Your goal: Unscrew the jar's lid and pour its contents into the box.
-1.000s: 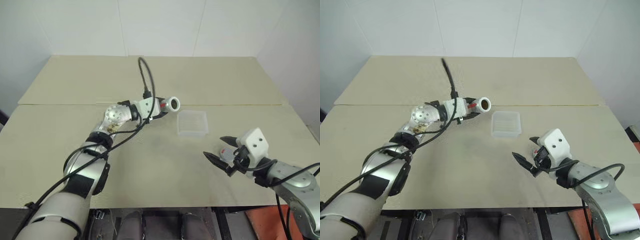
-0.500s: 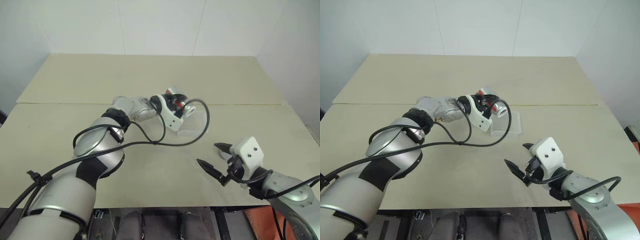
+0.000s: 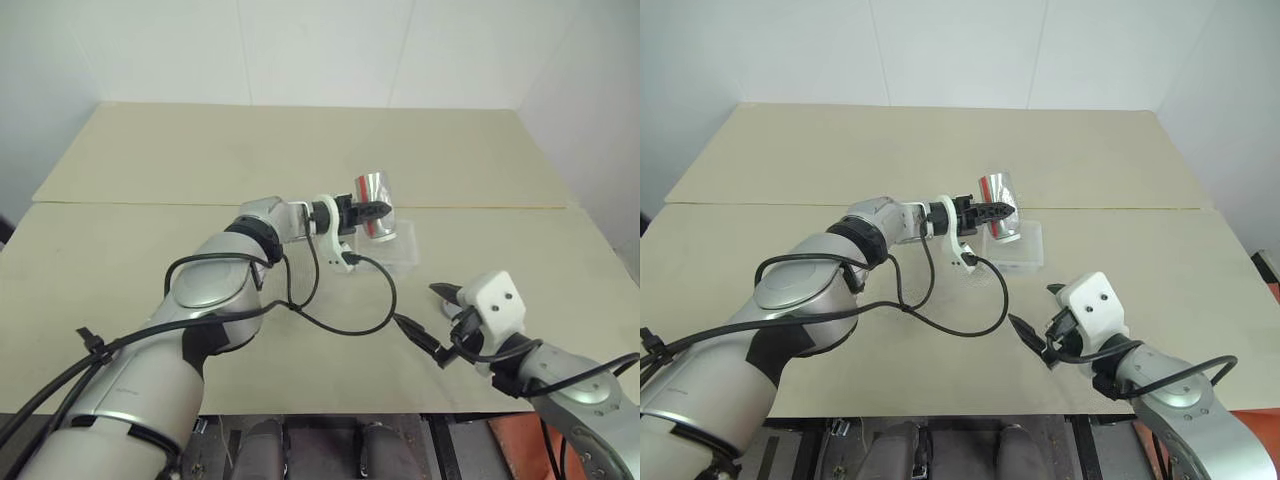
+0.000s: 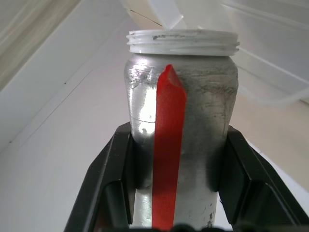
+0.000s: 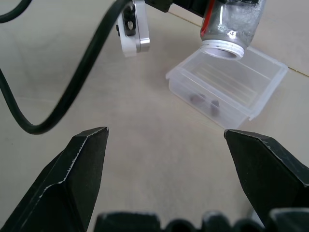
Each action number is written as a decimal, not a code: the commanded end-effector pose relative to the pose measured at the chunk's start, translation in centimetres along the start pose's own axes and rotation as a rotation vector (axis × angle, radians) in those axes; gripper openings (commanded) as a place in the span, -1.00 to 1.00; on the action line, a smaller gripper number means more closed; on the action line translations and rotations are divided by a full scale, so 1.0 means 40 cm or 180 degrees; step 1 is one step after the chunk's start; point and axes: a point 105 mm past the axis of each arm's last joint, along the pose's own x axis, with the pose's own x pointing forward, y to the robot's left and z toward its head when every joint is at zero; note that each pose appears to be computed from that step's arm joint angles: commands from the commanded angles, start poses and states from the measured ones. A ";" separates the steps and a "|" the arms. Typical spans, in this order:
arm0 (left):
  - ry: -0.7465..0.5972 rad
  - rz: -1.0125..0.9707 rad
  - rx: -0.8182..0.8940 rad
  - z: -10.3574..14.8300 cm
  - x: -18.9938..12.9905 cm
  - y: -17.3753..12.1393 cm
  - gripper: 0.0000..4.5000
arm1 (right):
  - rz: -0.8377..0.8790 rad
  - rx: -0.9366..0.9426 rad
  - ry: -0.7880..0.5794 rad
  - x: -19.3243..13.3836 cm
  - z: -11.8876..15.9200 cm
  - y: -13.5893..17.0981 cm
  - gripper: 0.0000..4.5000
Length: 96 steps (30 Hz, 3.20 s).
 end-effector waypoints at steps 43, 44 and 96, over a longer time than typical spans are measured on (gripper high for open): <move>0.1738 0.2453 -0.6975 0.117 -0.356 -0.136 -0.16 | 0.0594 -0.0494 -0.0268 0.136 0.025 -0.008 0.99; 0.1776 0.2461 -0.6993 0.120 -0.357 -0.140 -0.16 | 0.0589 -0.0499 -0.0264 0.135 0.024 -0.009 0.99; 0.0401 -0.0077 -0.7600 0.258 -0.824 0.121 0.84 | 0.1246 -0.1385 0.0114 -0.231 0.038 -0.220 1.00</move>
